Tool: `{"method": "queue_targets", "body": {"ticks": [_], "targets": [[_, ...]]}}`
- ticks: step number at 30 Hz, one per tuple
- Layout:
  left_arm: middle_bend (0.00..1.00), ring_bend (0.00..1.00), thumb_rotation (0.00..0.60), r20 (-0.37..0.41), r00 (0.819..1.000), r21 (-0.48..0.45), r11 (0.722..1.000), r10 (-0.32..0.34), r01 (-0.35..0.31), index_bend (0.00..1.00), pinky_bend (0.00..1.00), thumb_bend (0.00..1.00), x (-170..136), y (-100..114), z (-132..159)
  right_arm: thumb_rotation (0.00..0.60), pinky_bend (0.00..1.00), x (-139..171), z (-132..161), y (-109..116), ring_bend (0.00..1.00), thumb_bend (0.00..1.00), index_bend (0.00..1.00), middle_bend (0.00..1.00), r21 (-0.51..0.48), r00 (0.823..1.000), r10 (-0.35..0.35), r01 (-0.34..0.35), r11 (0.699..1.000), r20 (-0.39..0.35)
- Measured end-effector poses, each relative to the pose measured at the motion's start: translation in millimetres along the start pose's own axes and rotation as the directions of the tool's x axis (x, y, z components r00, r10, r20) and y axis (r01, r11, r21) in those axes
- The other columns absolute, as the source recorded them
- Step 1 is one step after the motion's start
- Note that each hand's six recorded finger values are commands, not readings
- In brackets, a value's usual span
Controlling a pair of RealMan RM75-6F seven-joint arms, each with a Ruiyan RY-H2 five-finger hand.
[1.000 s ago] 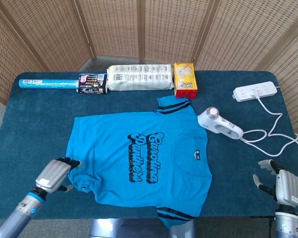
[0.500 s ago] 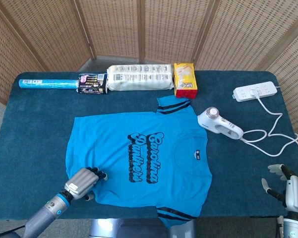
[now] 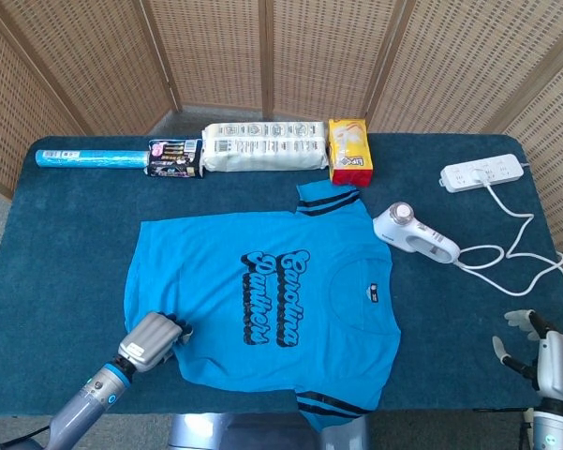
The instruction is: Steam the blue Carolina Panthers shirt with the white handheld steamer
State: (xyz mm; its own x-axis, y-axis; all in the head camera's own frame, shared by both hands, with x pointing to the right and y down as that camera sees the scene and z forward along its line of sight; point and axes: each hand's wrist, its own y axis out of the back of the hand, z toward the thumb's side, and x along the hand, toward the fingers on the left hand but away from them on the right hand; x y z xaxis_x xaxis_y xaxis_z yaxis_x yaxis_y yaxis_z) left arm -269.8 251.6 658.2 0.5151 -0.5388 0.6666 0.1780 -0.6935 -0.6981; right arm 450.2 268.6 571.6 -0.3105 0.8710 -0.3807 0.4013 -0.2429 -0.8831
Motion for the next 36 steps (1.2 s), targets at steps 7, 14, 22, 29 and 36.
{"method": "queue_targets", "body": {"ticks": [7, 14, 22, 29, 36], "targets": [[0.61, 0.56, 0.600, 0.030, 0.999, -0.003, 1.000, -0.029, 0.029, 0.56, 0.64, 0.43, -12.6, -4.8, 5.0, 0.600, 0.43, -9.7, 10.8, 2.0, 0.42, 0.33, 0.40, 0.45, -0.001, 1.000, 0.004, -0.004, 1.000, -0.030], [0.62, 0.57, 0.600, 0.025, 0.999, -0.009, 1.000, -0.029, 0.029, 0.57, 0.64, 0.43, -19.9, -4.6, 4.6, 0.600, 0.43, -31.7, 42.1, 2.4, 0.41, 0.33, 0.39, 0.43, -0.002, 0.993, 0.006, -0.006, 1.000, -0.119], [0.63, 0.57, 0.600, 0.010, 1.000, -0.025, 1.000, -0.017, 0.017, 0.57, 0.65, 0.43, -21.6, -4.4, 3.7, 0.600, 0.35, -73.3, 92.2, -6.3, 0.29, 0.25, 0.25, 0.30, 0.034, 0.973, 0.043, -0.036, 0.999, -0.227], [0.63, 0.57, 0.600, 0.003, 0.999, -0.034, 0.999, -0.033, 0.033, 0.57, 0.65, 0.43, -20.4, -10.1, 5.3, 0.600, 0.32, -125.6, 118.9, -23.8, 0.24, 0.21, 0.15, 0.23, 0.125, 0.974, 0.077, -0.051, 0.991, -0.212], [0.62, 0.57, 0.600, -0.008, 0.999, -0.035, 0.999, -0.040, 0.040, 0.57, 0.65, 0.43, -17.8, -11.1, 4.0, 0.600, 0.31, -167.6, 134.4, -43.2, 0.23, 0.21, 0.14, 0.23, 0.182, 0.984, 0.060, -0.029, 0.983, -0.169]]}}
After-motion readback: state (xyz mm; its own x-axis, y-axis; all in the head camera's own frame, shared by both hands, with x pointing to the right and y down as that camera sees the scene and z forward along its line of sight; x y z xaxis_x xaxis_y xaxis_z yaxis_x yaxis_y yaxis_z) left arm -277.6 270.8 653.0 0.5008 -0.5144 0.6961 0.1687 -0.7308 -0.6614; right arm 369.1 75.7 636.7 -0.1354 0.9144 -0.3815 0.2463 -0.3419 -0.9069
